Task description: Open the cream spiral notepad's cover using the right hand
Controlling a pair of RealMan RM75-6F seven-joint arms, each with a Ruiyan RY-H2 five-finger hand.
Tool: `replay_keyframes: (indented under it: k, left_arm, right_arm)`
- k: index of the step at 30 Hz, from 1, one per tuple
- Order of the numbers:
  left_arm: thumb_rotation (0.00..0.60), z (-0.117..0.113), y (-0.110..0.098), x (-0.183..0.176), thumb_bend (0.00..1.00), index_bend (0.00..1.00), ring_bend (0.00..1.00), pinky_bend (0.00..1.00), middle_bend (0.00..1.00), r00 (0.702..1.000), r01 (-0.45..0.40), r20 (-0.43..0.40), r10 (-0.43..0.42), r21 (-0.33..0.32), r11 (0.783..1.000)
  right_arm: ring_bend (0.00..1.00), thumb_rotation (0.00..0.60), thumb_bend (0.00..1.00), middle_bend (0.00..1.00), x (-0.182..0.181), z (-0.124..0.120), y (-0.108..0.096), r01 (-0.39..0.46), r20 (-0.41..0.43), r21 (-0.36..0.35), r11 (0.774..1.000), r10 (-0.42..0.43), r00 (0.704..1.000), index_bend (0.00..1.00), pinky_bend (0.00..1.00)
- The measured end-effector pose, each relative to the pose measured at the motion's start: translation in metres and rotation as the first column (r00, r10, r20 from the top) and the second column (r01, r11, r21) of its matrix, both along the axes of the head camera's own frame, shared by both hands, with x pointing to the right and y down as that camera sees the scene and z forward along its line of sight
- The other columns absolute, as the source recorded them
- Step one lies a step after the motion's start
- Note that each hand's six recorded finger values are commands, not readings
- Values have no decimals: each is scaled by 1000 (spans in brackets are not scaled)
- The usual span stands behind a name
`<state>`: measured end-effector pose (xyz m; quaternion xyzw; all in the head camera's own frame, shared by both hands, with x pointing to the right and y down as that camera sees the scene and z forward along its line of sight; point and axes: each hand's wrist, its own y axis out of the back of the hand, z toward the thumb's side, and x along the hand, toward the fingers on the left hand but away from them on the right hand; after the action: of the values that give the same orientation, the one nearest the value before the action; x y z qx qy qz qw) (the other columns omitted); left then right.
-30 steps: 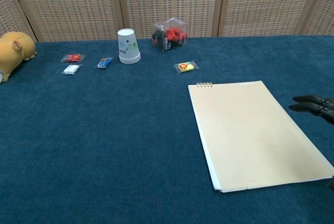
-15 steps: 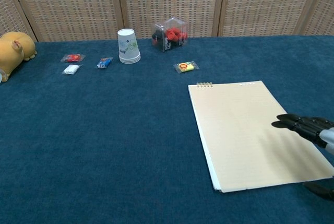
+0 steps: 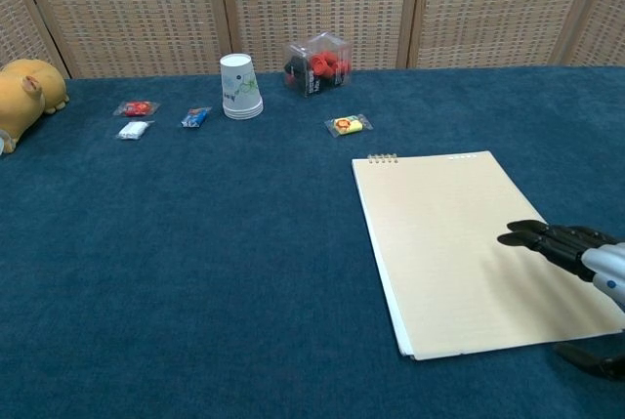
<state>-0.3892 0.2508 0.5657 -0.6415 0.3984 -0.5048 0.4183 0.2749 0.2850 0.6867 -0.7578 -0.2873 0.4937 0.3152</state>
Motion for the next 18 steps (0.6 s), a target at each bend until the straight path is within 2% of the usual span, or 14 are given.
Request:
replay_keyframes:
  k: [18]
  left_arm:
    - [600, 0, 0, 1, 22, 0, 0, 35, 0, 1000, 2, -5, -2, 2, 1000]
  right_arm:
    - [0, 600, 479, 0, 0, 16, -6, -24, -24, -28, 999, 23, 999, 35, 0]
